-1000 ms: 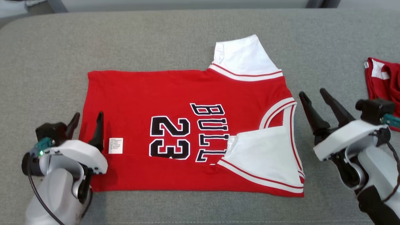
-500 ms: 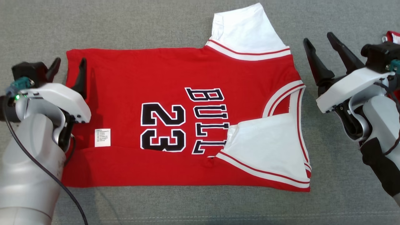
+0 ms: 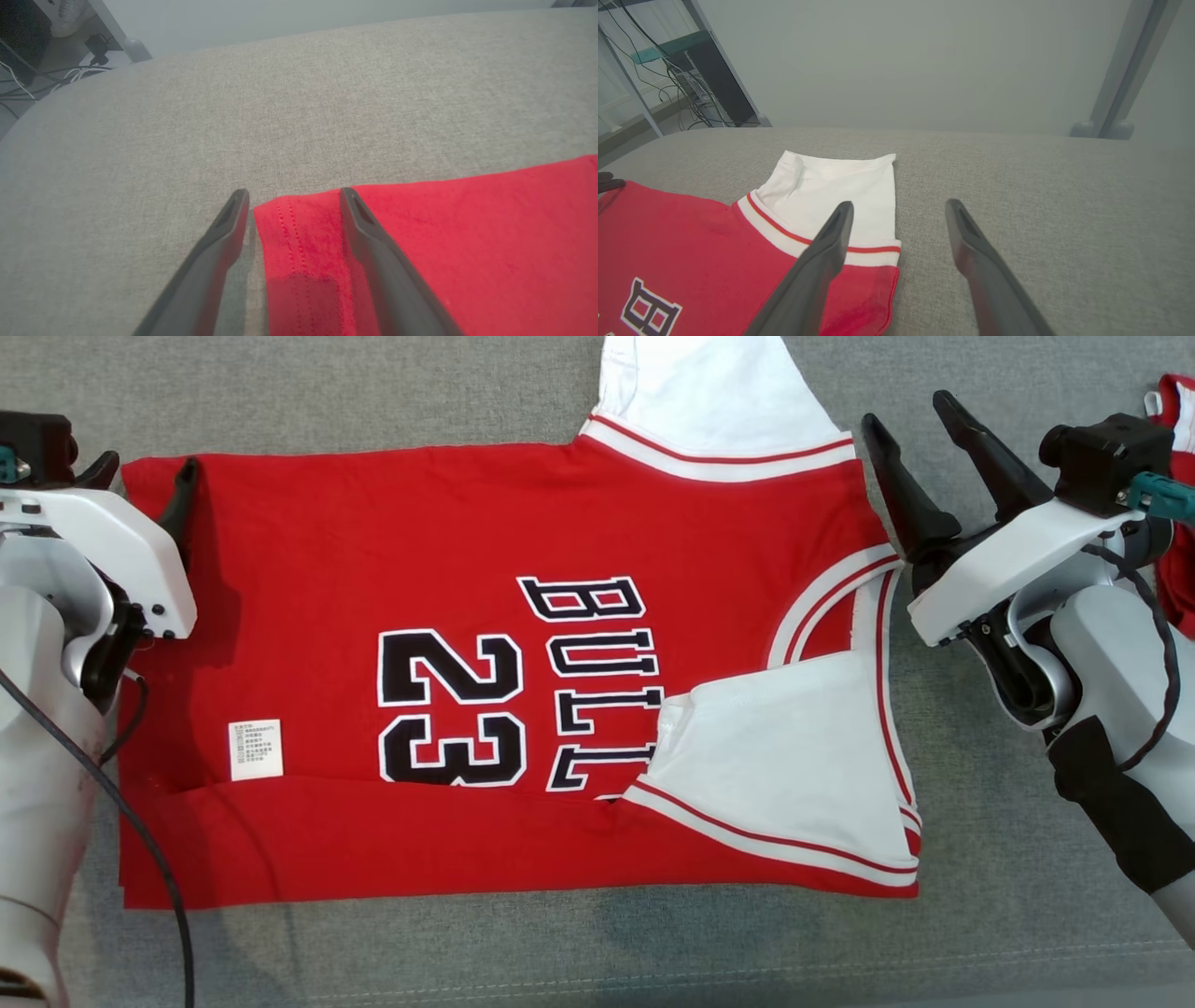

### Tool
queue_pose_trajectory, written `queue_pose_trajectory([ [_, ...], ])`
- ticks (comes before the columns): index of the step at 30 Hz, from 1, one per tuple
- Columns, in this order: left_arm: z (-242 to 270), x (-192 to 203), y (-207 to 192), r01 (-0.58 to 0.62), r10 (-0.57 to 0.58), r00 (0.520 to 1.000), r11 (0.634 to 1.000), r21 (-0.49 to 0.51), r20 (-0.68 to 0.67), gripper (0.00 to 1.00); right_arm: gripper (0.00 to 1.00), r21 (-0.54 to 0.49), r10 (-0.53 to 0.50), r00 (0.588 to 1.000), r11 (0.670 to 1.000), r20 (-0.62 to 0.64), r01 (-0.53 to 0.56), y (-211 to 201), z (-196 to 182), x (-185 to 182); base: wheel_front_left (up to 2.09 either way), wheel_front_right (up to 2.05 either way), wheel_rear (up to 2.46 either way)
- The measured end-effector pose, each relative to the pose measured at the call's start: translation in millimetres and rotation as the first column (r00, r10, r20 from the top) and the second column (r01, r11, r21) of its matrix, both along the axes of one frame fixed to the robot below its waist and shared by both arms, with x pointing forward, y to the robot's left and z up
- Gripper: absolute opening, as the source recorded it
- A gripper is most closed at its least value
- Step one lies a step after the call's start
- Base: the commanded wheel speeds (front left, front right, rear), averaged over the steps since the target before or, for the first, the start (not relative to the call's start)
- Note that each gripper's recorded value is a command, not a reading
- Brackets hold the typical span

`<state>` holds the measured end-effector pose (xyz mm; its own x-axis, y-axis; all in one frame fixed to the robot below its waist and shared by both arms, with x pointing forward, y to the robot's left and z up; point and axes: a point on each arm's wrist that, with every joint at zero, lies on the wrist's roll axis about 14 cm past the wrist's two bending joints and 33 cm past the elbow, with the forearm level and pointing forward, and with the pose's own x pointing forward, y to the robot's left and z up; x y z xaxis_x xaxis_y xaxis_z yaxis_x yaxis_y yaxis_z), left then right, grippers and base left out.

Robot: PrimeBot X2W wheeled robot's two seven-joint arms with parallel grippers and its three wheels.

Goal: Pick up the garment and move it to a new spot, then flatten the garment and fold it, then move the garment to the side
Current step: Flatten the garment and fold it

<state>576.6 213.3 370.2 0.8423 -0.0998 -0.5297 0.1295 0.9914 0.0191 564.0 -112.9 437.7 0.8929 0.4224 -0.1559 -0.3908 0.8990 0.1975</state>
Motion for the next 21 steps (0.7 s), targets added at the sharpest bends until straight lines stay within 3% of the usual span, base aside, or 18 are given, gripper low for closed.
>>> queue_pose_trajectory([
  [10, -6.8, 5.8, 17.6, 0.038, -0.035, 0.998, 0.998, 0.043, -0.061, 1.0, 1.0, 0.006, 0.002, 1.0, 1.0, -0.015, -0.002, 1.7, -8.8, 6.3, 0.0, 0.0, 0.0],
  [21, -12.5, 8.1, 10.6, 0.063, -0.062, 0.996, 0.998, 0.002, -0.065, 1.0, 1.0, -0.005, -0.003, 1.0, 1.0, 0.01, 0.003, 7.4, 0.5, 44.0, 0.0, 0.0, 0.0],
])
